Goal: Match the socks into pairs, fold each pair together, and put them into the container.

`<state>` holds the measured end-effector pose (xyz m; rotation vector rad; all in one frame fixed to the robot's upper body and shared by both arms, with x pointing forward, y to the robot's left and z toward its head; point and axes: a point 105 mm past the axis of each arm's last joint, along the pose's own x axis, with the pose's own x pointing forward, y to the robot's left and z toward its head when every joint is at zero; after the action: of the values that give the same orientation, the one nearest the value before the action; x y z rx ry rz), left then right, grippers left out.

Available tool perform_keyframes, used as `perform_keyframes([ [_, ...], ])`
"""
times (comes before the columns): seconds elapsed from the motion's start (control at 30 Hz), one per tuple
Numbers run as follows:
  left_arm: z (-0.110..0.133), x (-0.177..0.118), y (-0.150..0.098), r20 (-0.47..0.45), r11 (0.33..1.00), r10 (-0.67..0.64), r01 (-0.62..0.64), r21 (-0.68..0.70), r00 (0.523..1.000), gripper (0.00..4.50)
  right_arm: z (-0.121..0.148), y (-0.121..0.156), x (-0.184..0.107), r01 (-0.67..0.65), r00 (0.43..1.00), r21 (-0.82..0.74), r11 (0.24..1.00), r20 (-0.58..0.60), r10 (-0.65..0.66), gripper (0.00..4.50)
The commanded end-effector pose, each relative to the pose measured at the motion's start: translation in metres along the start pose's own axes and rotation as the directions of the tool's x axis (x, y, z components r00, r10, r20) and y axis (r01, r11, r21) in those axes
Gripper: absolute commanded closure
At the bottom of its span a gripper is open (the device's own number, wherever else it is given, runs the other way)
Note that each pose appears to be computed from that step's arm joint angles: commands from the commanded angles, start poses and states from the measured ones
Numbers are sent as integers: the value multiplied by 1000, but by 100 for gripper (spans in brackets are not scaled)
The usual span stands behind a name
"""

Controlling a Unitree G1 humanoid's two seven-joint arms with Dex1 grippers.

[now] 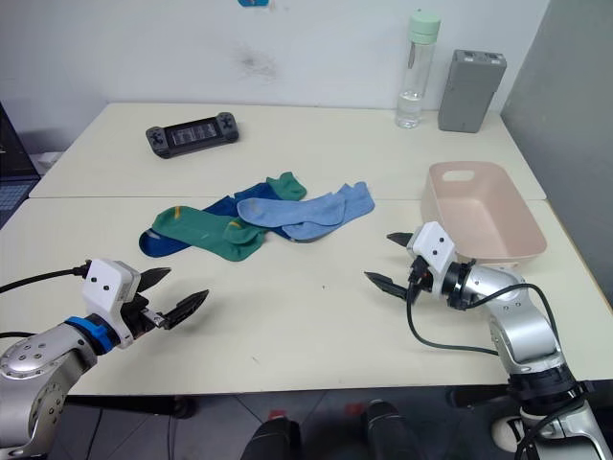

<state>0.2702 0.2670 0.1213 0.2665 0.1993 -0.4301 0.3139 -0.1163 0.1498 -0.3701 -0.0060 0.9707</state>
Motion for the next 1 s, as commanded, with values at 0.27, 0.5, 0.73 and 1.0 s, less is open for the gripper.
perform_keyframes([
  [0.27, 11, -6, 6, 68, 994, 64, -69, 81, 996, 0, 11, 0, -1, 12, 1000, -45, 999, 27, -11, 1],
  [0.5, 12, -6, 3, 71, 1000, 15, -17, 19, 997, 0, 10, 1, 0, 22, 999, -31, 999, 32, -21, 1],
  [0.73, 11, -9, 4, 71, 1000, 21, -22, 14, 997, 0, 12, -1, 2, 19, 999, -11, 1000, 45, -19, 1],
  [1.0, 13, -10, 2, 86, 1000, 7, -6, -12, 996, 0, 14, -2, 4, 28, 999, -22, 999, 38, -27, 1],
])
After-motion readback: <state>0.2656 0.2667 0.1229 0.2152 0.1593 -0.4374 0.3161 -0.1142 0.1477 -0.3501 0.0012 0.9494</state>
